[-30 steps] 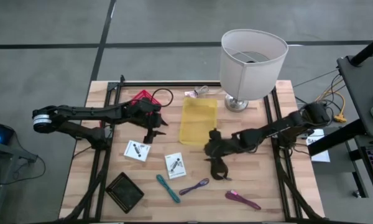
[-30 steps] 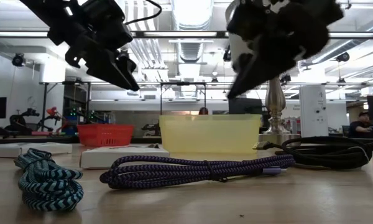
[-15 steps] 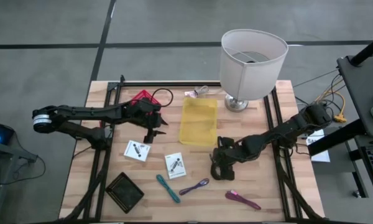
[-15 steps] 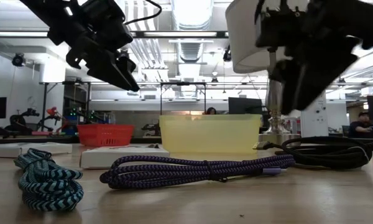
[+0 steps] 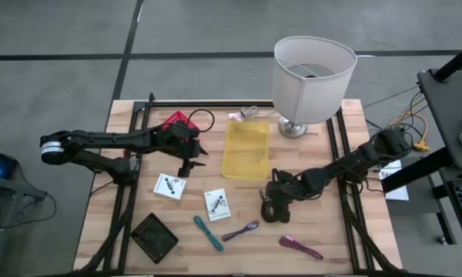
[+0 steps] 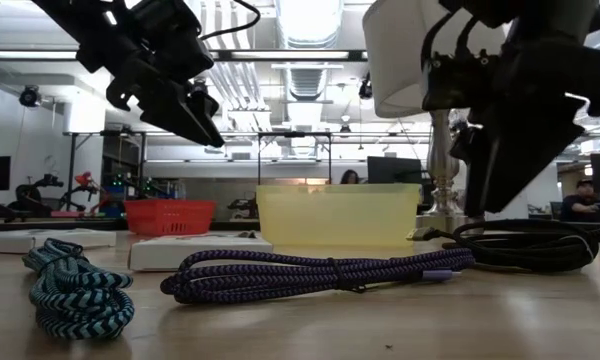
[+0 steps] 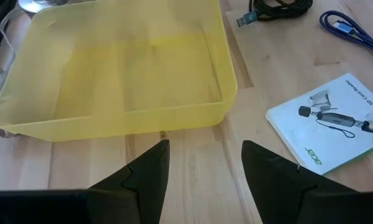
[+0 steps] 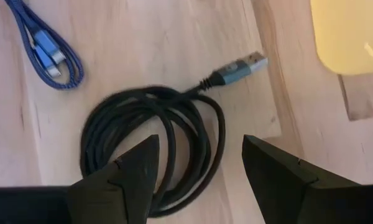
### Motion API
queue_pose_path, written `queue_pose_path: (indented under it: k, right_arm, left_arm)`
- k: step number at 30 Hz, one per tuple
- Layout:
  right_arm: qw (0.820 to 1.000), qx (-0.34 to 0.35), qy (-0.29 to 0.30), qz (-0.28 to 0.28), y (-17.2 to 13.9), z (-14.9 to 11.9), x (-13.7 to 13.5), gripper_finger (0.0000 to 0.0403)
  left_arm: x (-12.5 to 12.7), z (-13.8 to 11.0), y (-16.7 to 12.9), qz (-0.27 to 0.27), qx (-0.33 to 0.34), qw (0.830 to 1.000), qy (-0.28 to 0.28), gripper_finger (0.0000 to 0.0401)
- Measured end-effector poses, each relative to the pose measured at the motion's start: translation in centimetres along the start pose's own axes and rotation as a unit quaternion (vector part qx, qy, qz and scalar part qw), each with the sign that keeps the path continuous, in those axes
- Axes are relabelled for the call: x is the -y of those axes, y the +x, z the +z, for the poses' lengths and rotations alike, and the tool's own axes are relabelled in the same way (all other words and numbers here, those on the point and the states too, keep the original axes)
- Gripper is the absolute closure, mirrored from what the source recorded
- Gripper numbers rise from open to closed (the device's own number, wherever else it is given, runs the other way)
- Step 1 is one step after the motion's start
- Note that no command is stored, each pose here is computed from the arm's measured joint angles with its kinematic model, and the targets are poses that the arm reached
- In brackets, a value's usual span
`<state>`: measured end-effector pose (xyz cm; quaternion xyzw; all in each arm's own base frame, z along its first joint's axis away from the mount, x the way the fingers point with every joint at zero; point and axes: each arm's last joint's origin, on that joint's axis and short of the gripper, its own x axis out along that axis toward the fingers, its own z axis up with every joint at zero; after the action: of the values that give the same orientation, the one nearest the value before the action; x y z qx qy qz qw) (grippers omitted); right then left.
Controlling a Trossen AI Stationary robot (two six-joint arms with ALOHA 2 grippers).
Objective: Pick and place items into bin
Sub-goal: Put the black charger cable into the yellow bin
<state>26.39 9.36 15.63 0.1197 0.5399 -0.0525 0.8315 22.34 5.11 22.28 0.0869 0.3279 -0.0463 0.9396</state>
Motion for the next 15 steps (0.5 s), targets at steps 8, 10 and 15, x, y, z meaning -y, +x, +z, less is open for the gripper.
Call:
queue_pose_path:
  k: [8, 10, 15]
  right_arm:
    - [1.0, -0.013, -0.001, -0.002, 0.44, -0.82, 0.31, 0.0188]
    - [1.0, -0.017, -0.001, 0.004, 0.5, -0.93, 0.31, 0.0188]
    - [1.0, -0.014, -0.003, 0.014, 0.57, -1.0, 0.1, 0.0188]
  left_arm:
    - [0.0, 0.0, 0.0, 0.0, 0.0, 1.0, 0.0, 0.0216]
    - [0.0, 0.0, 0.0, 0.0, 0.0, 1.0, 0.0, 0.0216]
    - [0.0, 0.0, 0.0, 0.0, 0.0, 1.0, 0.0, 0.0216]
